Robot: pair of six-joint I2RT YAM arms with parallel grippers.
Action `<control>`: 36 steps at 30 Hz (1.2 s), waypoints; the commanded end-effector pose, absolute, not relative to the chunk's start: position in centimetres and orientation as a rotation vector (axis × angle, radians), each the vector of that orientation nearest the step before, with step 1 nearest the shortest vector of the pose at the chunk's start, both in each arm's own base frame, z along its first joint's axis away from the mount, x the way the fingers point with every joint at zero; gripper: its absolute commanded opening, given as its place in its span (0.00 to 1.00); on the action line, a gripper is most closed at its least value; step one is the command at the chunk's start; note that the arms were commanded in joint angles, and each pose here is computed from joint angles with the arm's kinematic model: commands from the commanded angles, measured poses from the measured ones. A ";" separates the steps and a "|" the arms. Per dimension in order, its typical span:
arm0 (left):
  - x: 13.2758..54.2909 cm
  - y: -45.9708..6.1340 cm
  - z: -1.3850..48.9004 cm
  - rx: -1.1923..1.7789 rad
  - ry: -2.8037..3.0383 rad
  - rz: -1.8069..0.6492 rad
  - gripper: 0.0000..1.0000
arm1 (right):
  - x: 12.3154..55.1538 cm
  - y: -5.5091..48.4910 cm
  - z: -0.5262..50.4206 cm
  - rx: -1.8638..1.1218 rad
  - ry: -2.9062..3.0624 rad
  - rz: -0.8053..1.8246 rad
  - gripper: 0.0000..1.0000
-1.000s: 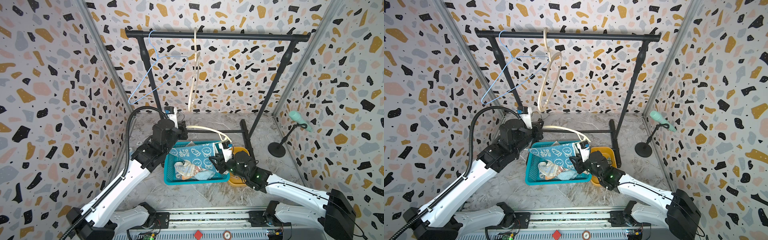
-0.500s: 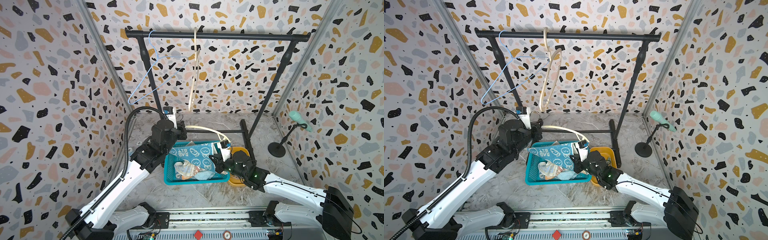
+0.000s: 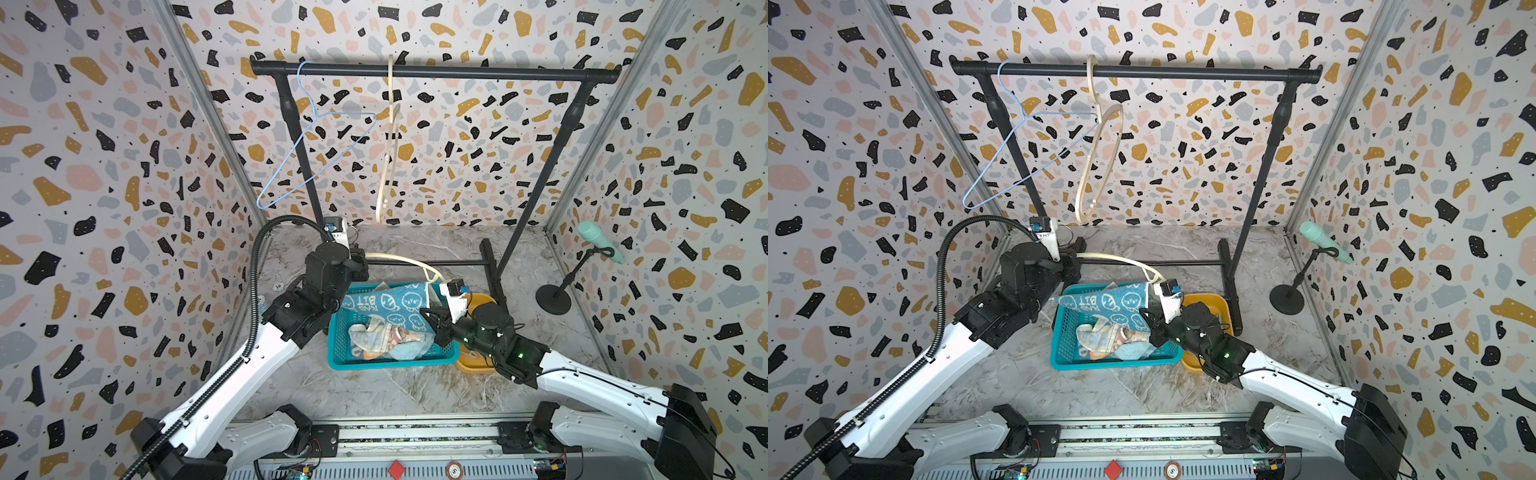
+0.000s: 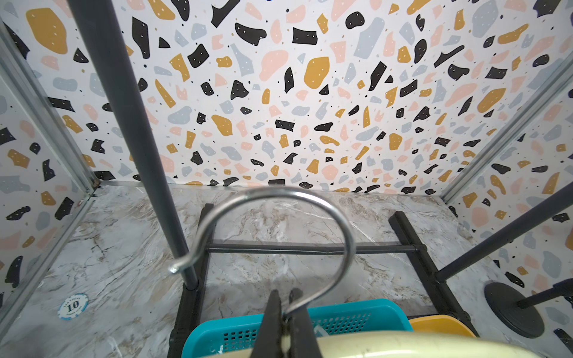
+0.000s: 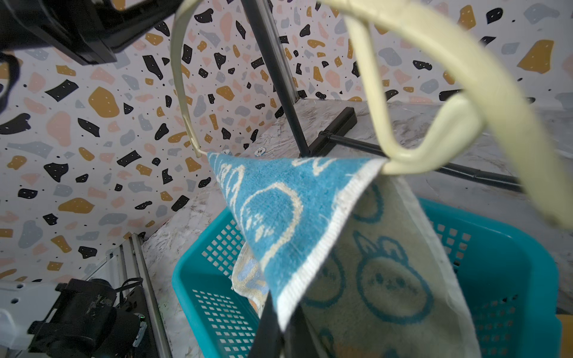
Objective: Remove the clothespins securing towels to the hanger
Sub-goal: Remove the towel from the hanger.
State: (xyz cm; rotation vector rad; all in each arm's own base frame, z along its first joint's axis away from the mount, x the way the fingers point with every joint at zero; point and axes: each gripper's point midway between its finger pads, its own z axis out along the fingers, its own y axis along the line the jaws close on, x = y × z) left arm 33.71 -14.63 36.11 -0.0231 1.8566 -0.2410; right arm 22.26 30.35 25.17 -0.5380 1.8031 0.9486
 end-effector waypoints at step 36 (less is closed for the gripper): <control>34.1 -8.0 35.2 -0.134 1.845 0.142 0.00 | 21.7 22.7 34.2 -0.402 1.549 1.049 0.00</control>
